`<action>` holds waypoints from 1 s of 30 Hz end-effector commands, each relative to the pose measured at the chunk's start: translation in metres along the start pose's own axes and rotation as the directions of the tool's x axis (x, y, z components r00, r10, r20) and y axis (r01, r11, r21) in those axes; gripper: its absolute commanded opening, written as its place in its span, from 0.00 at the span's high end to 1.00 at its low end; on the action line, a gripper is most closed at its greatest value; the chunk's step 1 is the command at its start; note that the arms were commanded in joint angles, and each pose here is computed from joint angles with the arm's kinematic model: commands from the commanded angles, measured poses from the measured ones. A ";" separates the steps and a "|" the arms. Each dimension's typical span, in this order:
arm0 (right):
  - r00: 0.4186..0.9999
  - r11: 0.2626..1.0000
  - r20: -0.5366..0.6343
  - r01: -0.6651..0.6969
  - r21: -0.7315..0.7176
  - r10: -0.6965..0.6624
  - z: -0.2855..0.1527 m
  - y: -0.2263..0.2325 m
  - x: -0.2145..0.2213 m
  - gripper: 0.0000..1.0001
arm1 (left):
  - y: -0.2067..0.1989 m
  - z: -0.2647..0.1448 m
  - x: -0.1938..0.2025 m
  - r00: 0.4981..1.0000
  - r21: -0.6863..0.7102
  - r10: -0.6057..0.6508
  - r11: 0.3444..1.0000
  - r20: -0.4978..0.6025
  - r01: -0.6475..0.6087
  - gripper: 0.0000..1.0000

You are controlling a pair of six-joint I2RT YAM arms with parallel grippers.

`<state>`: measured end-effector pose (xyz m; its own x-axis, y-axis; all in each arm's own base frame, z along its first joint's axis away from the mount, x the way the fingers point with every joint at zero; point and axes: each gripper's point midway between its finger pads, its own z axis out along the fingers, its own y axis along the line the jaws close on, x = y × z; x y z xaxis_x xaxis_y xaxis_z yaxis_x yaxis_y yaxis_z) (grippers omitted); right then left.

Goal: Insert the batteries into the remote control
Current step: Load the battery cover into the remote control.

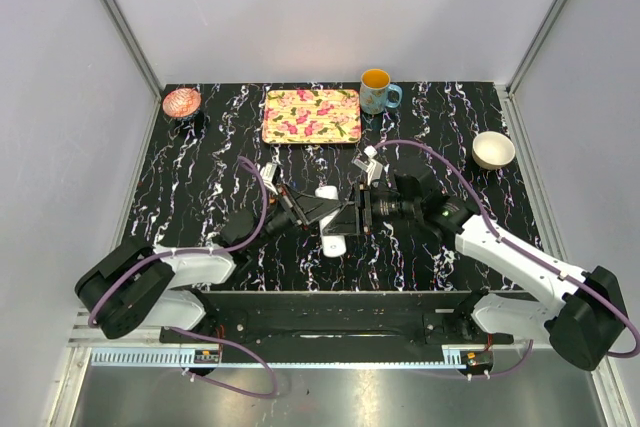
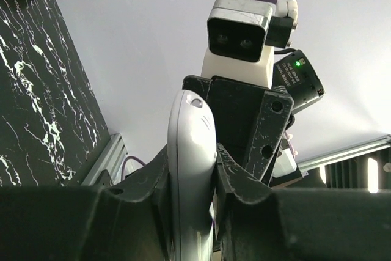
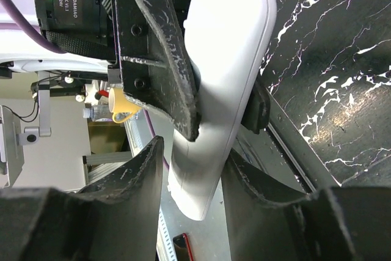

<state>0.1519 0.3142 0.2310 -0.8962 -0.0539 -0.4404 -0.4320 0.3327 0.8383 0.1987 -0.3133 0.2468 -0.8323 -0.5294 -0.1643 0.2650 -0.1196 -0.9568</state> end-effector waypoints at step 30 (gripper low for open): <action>0.998 0.993 -0.051 -0.045 -0.110 0.040 0.002 0.013 0.009 1.00 | -0.052 -0.004 -0.026 0.980 0.074 0.148 0.985 0.136 -0.159 1.00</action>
<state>0.1391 0.3177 0.2329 -0.9218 -0.0774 -0.3797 -0.3865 0.2553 0.8863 0.2006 -0.2921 0.2611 -0.7464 -0.6152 -0.2538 0.3473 -0.0347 -0.9371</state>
